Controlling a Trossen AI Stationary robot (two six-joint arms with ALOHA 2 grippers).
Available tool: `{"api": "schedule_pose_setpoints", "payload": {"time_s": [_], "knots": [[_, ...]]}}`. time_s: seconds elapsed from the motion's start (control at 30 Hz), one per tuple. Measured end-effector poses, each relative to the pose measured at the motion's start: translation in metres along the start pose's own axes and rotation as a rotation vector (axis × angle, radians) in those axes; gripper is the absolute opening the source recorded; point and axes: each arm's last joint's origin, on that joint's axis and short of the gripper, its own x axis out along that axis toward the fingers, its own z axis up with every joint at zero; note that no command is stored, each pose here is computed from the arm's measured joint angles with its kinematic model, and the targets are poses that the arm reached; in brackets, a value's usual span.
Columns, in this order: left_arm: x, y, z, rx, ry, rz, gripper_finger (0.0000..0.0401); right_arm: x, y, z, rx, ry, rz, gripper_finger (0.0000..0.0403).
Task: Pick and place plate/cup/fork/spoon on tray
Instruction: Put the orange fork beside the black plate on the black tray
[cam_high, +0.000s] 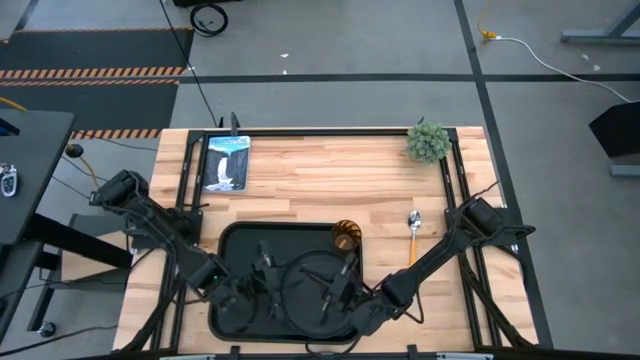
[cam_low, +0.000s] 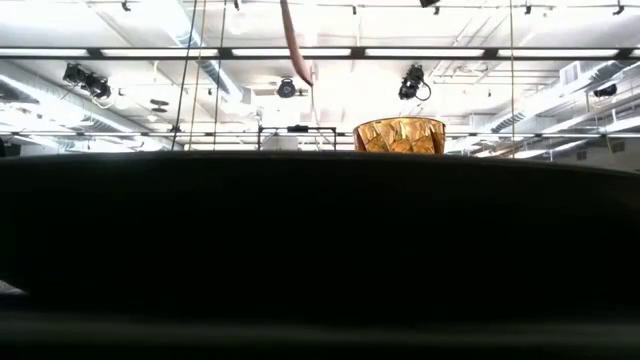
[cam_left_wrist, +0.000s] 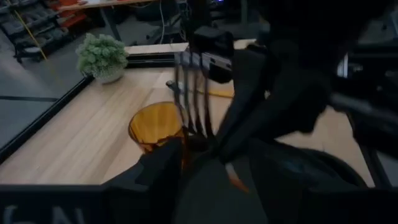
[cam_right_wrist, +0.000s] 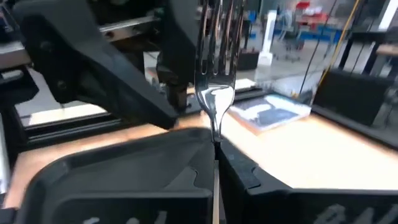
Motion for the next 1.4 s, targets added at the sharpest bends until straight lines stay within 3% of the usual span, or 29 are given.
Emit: {"api": "schedule_pose_setpoints", "payload": {"time_s": [0.33, 0.53, 0.67, 0.83, 1.4], "knots": [[0.007, 0.002, 0.009, -0.018, -0.038, -0.025, 0.0227, -0.002, 0.003, 0.005, -0.057, -0.028, 0.025, 0.0011], [0.008, -0.001, 0.014, 0.073, -0.059, -0.112, 0.0209, -0.002, 0.005, 0.009, -0.075, -0.046, 0.101, 0.0011], [0.007, -0.004, 0.016, 0.125, -0.058, -0.23, 0.0191, -0.012, 0.011, 0.014, -0.111, -0.083, 0.143, 0.0011], [-0.004, -0.002, 0.028, 0.112, -0.111, -0.32, 0.017, -0.026, 0.016, 0.019, -0.156, -0.127, 0.174, 0.0011], [-0.008, 0.0, 0.034, 0.12, -0.149, -0.33, 0.0141, -0.025, 0.018, 0.025, -0.144, -0.173, 0.243, 0.0011]]}}
